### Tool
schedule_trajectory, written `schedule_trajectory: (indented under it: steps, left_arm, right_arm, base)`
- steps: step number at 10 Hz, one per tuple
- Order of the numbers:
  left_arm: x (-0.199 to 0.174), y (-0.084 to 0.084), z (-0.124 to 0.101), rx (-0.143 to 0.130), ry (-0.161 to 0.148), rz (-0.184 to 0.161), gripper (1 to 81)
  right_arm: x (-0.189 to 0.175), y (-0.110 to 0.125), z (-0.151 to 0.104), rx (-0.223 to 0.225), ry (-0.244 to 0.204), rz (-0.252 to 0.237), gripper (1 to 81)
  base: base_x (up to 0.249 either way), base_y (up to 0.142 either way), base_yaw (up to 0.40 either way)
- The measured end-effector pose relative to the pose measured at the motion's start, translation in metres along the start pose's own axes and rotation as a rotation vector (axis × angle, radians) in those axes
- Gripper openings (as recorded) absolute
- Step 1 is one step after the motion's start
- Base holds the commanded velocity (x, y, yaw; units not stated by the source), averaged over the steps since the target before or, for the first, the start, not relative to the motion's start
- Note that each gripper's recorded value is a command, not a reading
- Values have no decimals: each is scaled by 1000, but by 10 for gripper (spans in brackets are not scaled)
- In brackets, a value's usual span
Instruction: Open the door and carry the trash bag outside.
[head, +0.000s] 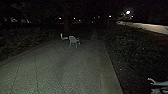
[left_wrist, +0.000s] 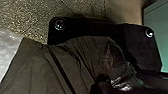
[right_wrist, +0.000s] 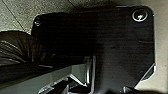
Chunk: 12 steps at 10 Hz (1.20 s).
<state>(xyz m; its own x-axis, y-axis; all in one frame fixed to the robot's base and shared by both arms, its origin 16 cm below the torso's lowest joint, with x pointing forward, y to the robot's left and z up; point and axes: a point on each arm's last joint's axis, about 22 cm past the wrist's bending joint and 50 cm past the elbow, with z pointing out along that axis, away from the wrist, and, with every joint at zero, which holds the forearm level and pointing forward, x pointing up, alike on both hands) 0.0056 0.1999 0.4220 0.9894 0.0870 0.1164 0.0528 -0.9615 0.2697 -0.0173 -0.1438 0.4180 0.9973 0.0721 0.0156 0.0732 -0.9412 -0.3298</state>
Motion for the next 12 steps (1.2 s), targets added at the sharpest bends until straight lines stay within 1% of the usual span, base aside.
schedule_trajectory:
  steps: [2,3,4,5,6,7,9,10,11,12]
  left_arm:
    - [-1,-3,-1,4,-2,0,10]
    - [-2,-7,-2,8,-3,0,10]
    - [-2,-11,-3,13,-4,0,10]
    - [-2,-15,-4,15,-3,-1,10]
    - [-2,-19,-6,13,-2,-1,10]
    - [-3,-23,-8,4,-1,-2,10]
    - [-2,-28,-15,-26,-1,-4,10]
    - [-2,-36,-20,-32,-8,-9,10]
    - [-3,-51,-27,-27,-23,-21,10]
    - [-2,-66,-34,-19,-40,-40,10]
  right_arm:
    - [0,0,0,0,-1,-7,811]
    - [-2,1,-1,3,-7,-18,811]
    - [-8,3,-2,5,-21,-36,811]
    - [-14,2,-3,15,-38,-46,811]
    - [-17,-2,-4,34,-45,-48,811]
    - [-17,-6,-6,60,-47,-52,811]
    - [-20,-13,-12,106,-58,-50,811]
    - [-28,-14,-14,120,-76,-44,811]
    - [-42,-16,-14,126,-105,-32,811]
    - [-55,-17,-13,127,-132,-19,811]
  base:
    - [0,0,0]
    - [0,0,0]
    - [0,0,0]
    - [0,0,0]
    - [0,0,0]
    - [0,0,0]
    - [0,0,0]
    - [0,0,0]
    - [0,0,0]
    - [0,0,0]
